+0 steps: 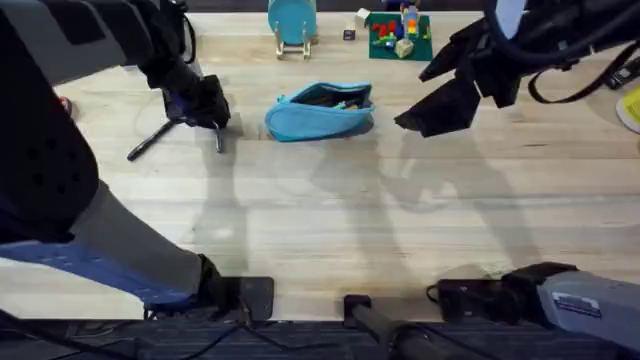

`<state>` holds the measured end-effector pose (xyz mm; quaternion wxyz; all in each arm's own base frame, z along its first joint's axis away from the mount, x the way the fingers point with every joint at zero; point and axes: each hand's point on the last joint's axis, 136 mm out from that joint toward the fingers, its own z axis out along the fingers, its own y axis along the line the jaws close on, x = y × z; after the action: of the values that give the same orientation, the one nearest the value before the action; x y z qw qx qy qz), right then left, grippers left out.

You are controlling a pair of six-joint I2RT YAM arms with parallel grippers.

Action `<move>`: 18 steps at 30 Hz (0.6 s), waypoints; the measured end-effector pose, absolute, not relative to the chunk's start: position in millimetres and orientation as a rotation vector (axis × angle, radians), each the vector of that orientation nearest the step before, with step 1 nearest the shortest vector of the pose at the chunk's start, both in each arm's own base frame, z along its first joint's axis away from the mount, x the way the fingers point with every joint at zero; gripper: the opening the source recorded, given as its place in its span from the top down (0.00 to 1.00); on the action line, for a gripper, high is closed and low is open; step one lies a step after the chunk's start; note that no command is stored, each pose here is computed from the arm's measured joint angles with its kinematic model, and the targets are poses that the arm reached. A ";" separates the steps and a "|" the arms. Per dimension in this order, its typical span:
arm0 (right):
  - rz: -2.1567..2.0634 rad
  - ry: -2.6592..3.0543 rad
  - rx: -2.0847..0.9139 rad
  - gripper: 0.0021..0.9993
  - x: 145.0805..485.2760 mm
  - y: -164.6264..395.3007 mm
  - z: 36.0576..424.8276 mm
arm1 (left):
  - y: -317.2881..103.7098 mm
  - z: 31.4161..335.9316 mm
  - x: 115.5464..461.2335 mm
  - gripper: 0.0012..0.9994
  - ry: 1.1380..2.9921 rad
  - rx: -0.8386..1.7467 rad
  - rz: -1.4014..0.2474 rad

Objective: Unzip the bag, pick up the pens from the table one at a time and place them inside, then zip the bag closed.

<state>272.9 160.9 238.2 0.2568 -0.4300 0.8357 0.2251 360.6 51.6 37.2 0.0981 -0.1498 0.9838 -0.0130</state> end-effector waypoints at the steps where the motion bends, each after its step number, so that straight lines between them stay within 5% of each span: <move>1: 0.611 2.267 -1.167 0.00 272.8 161.0 238.2 | 51.6 37.4 360.5 0.96 2.912 -0.444 -0.038; 9: 0.611 2.268 -1.167 0.00 272.8 160.9 238.2 | 53.8 60.7 374.7 0.96 2.879 -0.438 -0.038; 18: 0.611 2.268 -1.167 0.00 272.9 160.9 238.1 | 56.6 145.3 393.2 0.96 2.698 -0.357 -0.025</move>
<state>272.9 160.9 238.1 0.2567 -0.4300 0.8358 0.2251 393.2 56.6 145.3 0.2084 -0.1283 0.9695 -0.0089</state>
